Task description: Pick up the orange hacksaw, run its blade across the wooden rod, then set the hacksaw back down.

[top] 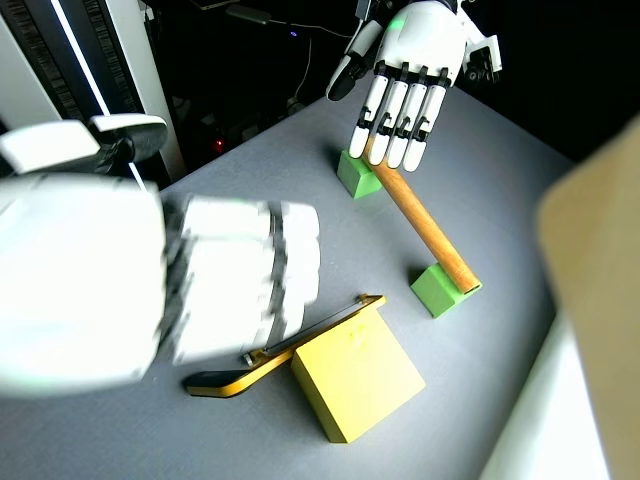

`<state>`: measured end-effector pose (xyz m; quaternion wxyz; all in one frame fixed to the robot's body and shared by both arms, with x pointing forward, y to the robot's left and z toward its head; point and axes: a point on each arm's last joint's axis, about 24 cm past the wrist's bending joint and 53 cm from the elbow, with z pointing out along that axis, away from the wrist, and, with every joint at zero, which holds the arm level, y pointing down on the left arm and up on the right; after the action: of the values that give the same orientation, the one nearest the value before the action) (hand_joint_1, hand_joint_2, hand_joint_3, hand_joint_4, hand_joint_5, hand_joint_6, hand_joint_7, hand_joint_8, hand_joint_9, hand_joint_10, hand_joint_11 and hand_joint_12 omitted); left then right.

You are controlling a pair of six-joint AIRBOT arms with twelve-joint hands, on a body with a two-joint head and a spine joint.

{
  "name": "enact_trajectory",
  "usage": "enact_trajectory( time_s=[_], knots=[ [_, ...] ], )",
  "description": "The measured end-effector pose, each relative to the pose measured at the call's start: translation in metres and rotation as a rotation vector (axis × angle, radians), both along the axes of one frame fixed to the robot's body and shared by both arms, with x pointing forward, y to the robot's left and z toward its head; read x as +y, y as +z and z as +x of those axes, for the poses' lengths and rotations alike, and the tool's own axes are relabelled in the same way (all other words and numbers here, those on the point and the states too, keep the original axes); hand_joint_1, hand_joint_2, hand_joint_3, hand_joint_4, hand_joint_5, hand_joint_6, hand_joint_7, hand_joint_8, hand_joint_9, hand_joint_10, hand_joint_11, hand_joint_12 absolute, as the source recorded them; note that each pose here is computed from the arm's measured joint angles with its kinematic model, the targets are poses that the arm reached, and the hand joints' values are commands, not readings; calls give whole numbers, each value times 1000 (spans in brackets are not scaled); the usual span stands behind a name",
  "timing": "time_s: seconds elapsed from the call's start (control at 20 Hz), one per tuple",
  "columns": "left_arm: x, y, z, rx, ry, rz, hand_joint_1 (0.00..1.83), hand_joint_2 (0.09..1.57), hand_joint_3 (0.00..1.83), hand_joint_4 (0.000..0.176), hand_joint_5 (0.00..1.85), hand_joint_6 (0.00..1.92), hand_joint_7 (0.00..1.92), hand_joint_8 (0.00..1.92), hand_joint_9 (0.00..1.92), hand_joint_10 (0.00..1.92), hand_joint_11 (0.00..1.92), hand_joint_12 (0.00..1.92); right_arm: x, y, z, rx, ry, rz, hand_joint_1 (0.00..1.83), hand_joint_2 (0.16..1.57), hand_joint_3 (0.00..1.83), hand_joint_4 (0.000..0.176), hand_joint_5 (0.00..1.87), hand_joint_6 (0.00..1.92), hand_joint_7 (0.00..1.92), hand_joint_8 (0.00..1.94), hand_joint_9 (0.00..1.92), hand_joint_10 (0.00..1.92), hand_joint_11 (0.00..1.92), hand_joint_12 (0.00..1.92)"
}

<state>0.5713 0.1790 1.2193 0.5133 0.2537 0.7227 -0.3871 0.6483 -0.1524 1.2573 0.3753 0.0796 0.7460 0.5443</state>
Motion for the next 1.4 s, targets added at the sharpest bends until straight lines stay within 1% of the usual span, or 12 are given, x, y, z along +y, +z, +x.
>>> enact_trajectory(
  time_s=[0.1,0.2,0.25,0.3,0.35,0.5,0.55,0.7,0.9,1.1,1.2,1.4],
  knots=[
    [13,-1,13,46,123,-19,0,1186,0,0,47,0,52,0,37,0,0,93,-32,-22,5,132,-77,64,121,925,0,0,32,0,58,1,103,5,0,610],
    [25,-6,23,102,234,-38,0,1188,0,0,48,0,43,0,20,0,0,68,-46,-38,1,216,-86,99,142,922,0,0,49,7,77,8,115,8,0,614],
    [34,-10,24,117,279,-18,0,1196,3,0,66,7,55,5,31,5,0,68,-50,-45,-3,246,-72,106,91,934,2,0,45,3,77,5,120,7,0,637],
    [41,-11,24,121,306,-1,0,1218,9,0,51,2,30,4,5,0,0,13,-51,-49,-4,268,-70,117,88,937,2,0,56,6,88,7,132,10,0,644],
    [46,-11,22,124,335,11,0,1200,0,0,55,4,41,10,25,9,24,14,-55,-52,-4,328,-95,178,119,919,0,0,80,9,99,6,143,9,0,667],
    [49,4,13,120,380,-21,0,1195,0,0,53,2,41,7,30,9,32,17,-73,-68,3,473,-215,326,149,899,0,0,71,0,92,1,139,2,0,683],
    [47,7,8,127,383,-35,0,1202,1,0,48,0,37,5,23,5,26,15,-80,-79,4,511,-254,348,180,899,0,0,62,0,83,0,133,0,0,680],
    [33,4,-14,116,326,9,0,1202,1,0,41,0,32,1,15,1,19,13,-93,-116,-2,583,-311,334,353,900,0,0,63,3,77,1,123,0,0,680],
    [20,-4,-46,134,239,55,0,1196,0,0,51,6,41,4,10,2,1,7,-62,-140,3,613,-216,382,507,949,8,0,59,4,60,1,117,2,0,698],
    [28,-6,-53,142,241,83,0,1192,0,0,67,6,52,4,15,2,3,1,-59,-145,13,577,-184,375,563,1010,19,0,63,3,64,3,118,2,0,722],
    [24,-8,-58,158,230,79,0,1193,0,0,71,5,57,4,27,5,18,9,-58,-150,20,568,-185,373,631,1027,15,0,65,2,73,3,122,2,0,688],
    [19,-21,-68,181,214,123,1,1189,0,0,74,1,46,0,21,0,14,10,-49,-164,25,532,-153,334,687,1078,12,0,25,0,25,0,81,0,0,610]
  ],
)
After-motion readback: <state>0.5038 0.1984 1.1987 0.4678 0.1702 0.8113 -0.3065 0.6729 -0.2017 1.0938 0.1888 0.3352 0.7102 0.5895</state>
